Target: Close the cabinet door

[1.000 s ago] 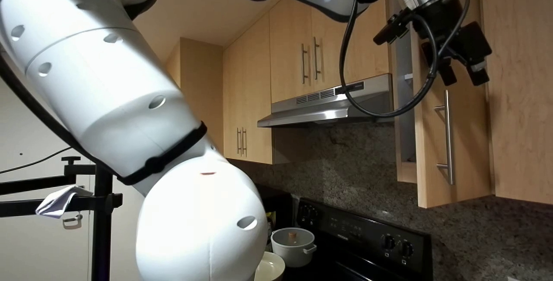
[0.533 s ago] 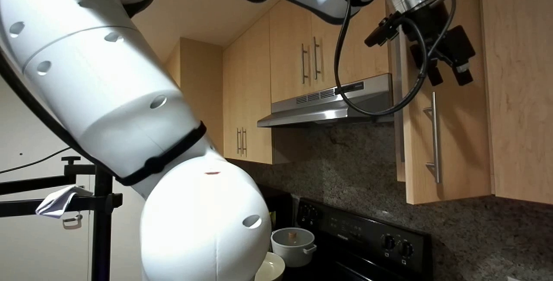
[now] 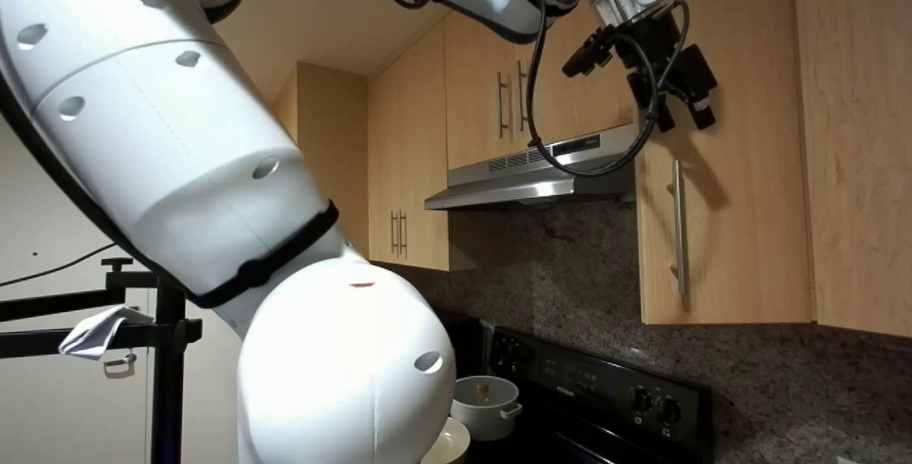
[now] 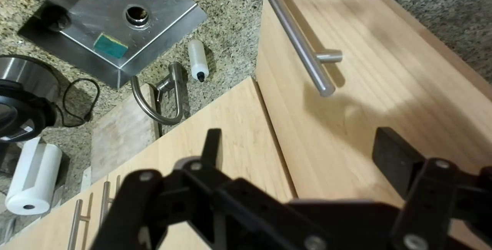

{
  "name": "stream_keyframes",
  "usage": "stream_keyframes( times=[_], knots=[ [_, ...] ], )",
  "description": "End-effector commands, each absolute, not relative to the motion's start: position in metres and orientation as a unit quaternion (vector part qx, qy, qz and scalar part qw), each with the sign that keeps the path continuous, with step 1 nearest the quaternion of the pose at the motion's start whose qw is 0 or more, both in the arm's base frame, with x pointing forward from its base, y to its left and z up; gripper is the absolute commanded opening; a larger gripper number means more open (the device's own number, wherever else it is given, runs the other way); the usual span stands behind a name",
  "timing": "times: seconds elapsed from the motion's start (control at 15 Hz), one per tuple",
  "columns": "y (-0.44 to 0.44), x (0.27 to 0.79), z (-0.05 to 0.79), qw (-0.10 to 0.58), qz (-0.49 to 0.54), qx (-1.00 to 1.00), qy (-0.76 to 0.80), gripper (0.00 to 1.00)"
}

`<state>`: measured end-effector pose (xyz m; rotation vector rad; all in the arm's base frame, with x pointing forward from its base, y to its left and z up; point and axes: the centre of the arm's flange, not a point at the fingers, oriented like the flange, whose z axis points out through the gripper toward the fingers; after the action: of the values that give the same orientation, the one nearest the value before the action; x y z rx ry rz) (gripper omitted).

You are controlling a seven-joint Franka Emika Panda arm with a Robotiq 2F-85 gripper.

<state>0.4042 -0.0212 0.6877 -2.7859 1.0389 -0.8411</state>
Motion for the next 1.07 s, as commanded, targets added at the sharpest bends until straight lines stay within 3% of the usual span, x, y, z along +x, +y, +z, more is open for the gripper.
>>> stream_keyframes(
  times=[0.0,1.0],
  knots=[
    [0.009,0.436,0.694,0.033,-0.260,-0.903,0.340,1.00],
    [0.075,0.502,0.722,0.024,-0.273,-0.908,0.316,1.00]
  ],
)
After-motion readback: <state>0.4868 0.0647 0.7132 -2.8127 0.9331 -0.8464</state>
